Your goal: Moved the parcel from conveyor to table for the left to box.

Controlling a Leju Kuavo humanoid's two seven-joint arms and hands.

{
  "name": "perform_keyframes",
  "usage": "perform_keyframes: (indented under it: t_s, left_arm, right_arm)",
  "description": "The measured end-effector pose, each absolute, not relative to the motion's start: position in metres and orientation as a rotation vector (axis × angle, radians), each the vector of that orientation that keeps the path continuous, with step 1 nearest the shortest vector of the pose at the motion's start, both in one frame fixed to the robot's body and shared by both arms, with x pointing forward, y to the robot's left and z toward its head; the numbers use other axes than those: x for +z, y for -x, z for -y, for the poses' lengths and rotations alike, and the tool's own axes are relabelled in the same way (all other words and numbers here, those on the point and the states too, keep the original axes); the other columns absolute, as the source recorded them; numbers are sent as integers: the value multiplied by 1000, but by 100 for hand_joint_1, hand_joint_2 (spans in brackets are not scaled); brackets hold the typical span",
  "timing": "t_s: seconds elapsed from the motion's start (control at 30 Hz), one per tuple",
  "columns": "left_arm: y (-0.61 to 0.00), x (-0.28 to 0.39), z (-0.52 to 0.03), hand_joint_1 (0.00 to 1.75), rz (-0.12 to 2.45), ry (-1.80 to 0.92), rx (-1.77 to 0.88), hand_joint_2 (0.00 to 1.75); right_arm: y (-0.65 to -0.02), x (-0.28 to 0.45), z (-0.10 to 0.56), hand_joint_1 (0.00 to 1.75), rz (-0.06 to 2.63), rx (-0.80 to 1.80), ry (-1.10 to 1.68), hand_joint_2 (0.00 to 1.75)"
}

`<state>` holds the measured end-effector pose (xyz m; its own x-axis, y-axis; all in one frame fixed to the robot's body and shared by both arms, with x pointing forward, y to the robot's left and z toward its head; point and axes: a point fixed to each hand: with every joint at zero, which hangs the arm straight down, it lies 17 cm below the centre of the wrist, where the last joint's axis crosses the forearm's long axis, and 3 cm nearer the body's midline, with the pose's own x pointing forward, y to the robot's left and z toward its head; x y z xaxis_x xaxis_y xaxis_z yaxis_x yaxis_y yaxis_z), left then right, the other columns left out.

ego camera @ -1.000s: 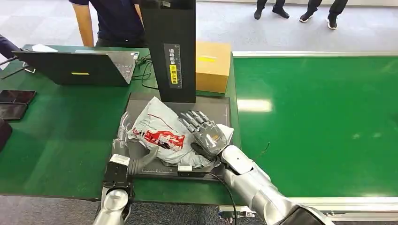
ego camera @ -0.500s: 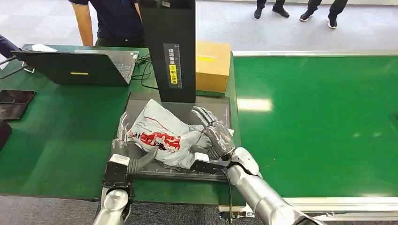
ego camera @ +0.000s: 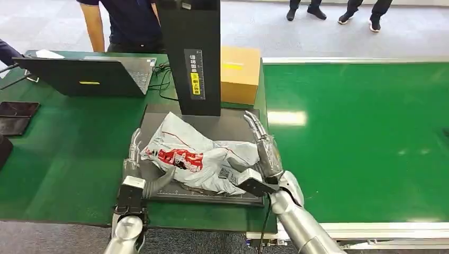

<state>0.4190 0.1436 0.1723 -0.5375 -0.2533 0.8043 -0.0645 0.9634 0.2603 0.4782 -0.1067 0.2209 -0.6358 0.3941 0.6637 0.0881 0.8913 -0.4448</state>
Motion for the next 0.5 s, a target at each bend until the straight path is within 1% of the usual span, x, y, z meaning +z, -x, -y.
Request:
perform_keyframes:
  t_s: [0.17,0.27,0.4,0.5]
  left_arm:
    - [-418,172,-145,0,2130,-242,-265,175]
    - [-419,173,-146,0,2132,-250,-279,175]
    - [-419,174,-146,0,2136,-265,-303,175]
    - [-420,175,-145,0,2134,-277,-330,175]
  right_arm:
    - [-464,231,132,0,2259,360,340,175]
    - [-456,231,142,0,2251,310,285,175]
    - [-443,223,140,0,2204,261,52,175]
    - [-435,221,143,0,2198,254,13,175]
